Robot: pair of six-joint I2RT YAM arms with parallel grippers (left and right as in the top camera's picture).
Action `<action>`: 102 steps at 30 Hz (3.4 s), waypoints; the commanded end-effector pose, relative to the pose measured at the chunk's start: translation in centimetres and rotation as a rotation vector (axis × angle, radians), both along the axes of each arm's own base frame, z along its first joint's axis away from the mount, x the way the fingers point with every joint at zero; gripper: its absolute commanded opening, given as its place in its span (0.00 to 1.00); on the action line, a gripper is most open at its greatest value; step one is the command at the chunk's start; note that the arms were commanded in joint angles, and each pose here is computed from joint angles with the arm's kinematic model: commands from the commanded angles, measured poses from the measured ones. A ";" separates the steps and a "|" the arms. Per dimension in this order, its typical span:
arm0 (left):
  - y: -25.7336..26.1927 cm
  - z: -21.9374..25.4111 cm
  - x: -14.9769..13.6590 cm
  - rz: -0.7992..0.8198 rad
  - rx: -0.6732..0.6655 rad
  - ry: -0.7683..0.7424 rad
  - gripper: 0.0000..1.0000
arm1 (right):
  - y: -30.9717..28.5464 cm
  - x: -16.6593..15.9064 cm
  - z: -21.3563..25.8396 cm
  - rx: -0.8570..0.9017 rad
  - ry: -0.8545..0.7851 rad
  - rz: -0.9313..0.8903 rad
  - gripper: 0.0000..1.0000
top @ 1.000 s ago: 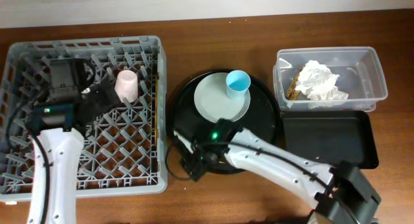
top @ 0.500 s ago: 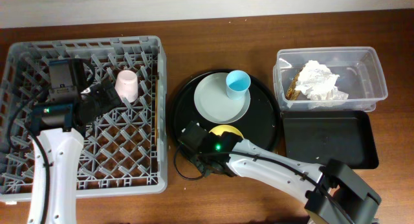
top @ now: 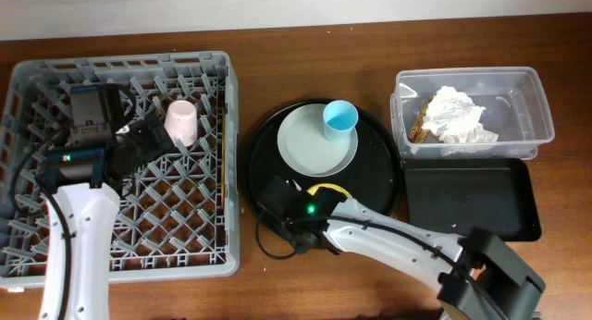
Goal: Sort waste into correct bins and load items into the dishwasher rack
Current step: 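Grasp the yellow bowl of food scraps with the right gripper, then tip the yellow bowl over the black tray to empty the scraps, then set the empty yellow bowl back on the round tray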
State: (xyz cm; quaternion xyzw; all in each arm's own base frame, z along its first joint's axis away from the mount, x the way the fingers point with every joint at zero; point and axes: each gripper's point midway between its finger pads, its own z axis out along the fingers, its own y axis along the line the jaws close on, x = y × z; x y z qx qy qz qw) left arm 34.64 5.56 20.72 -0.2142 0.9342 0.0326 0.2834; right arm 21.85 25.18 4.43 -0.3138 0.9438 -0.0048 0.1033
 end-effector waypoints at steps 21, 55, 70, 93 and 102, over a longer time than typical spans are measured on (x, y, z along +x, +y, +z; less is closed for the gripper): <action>0.0 0.4 0.0 0.009 -0.010 -0.013 1.00 | -28.0 5.5 15.2 0.813 -0.018 -0.815 0.04; 0.0 0.4 0.0 0.009 -0.010 -0.013 0.99 | -31.8 4.4 16.4 1.714 -0.122 -1.011 0.04; 0.0 0.4 0.0 0.009 -0.010 -0.013 0.99 | -31.6 4.7 15.8 1.686 -0.014 -1.097 0.04; 0.0 0.4 0.0 0.009 -0.010 -0.013 0.99 | 0.5 3.9 4.9 0.199 0.118 -0.114 0.55; 0.0 0.4 0.0 0.009 -0.010 -0.013 0.99 | -5.7 17.7 10.6 0.049 -0.382 -0.064 0.69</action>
